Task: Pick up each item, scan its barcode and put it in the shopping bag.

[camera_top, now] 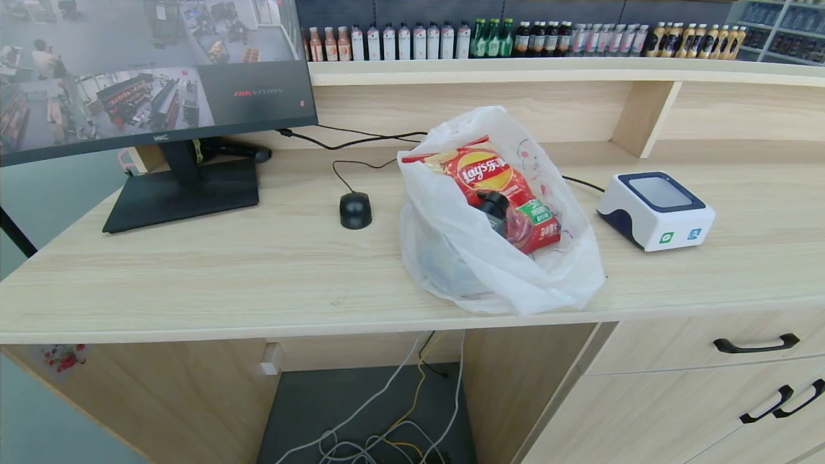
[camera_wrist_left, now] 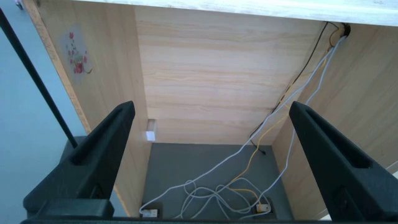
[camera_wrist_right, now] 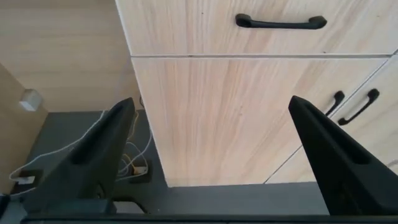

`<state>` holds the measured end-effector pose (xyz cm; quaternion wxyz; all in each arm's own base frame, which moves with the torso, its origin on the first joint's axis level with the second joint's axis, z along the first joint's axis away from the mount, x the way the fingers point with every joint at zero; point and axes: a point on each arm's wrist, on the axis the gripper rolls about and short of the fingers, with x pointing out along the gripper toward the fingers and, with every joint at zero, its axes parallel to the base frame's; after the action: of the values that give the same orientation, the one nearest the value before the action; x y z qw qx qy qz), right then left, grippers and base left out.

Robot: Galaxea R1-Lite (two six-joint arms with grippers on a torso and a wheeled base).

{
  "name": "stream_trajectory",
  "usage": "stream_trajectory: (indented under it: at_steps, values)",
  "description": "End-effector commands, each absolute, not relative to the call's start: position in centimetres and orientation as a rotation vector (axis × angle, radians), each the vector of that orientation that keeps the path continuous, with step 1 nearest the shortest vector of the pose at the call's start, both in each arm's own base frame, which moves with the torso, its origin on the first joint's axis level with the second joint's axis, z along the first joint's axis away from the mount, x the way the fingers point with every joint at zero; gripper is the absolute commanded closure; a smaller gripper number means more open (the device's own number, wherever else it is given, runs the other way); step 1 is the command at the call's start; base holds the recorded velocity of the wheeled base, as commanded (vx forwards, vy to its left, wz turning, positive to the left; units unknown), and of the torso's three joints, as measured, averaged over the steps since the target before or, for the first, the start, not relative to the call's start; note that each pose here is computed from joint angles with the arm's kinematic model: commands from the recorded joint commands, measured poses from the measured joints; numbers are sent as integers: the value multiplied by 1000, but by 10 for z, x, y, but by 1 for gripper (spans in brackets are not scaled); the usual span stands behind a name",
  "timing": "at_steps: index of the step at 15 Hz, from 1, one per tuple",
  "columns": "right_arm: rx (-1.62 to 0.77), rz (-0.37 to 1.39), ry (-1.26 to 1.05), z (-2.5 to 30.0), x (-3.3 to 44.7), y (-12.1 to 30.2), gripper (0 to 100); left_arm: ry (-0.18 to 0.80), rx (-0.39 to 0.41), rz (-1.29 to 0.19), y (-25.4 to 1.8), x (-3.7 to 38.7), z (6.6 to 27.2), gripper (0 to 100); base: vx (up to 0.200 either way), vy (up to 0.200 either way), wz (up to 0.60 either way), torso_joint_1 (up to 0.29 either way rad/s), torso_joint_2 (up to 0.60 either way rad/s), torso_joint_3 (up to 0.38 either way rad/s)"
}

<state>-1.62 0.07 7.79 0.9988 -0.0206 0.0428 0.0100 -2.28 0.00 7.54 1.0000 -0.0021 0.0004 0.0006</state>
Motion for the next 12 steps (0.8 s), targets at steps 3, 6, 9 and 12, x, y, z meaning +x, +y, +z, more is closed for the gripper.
stream_trajectory:
  at_steps: [3, 6, 9, 12]
  values:
    - [-95, 54, -3, 76, -23, 1, 0, 0, -8, 2, 0, -23, 75, 0, 0, 0, 0, 0, 0, 0]
    - [-57, 49, -3, 76, -23, 1, 0, 2, -12, 2, 0, -23, 75, 0, 0, -67, 0, -1, 1, -1]
    - [-18, 37, -2, 76, -23, 1, 0, 2, -14, 2, 0, -23, 75, 0, 0, -200, 0, 5, 7, 1]
    - [-21, 37, -2, 76, -23, 1, 0, 2, -14, 2, 0, -23, 75, 0, 0, -200, 0, 17, 1, -2]
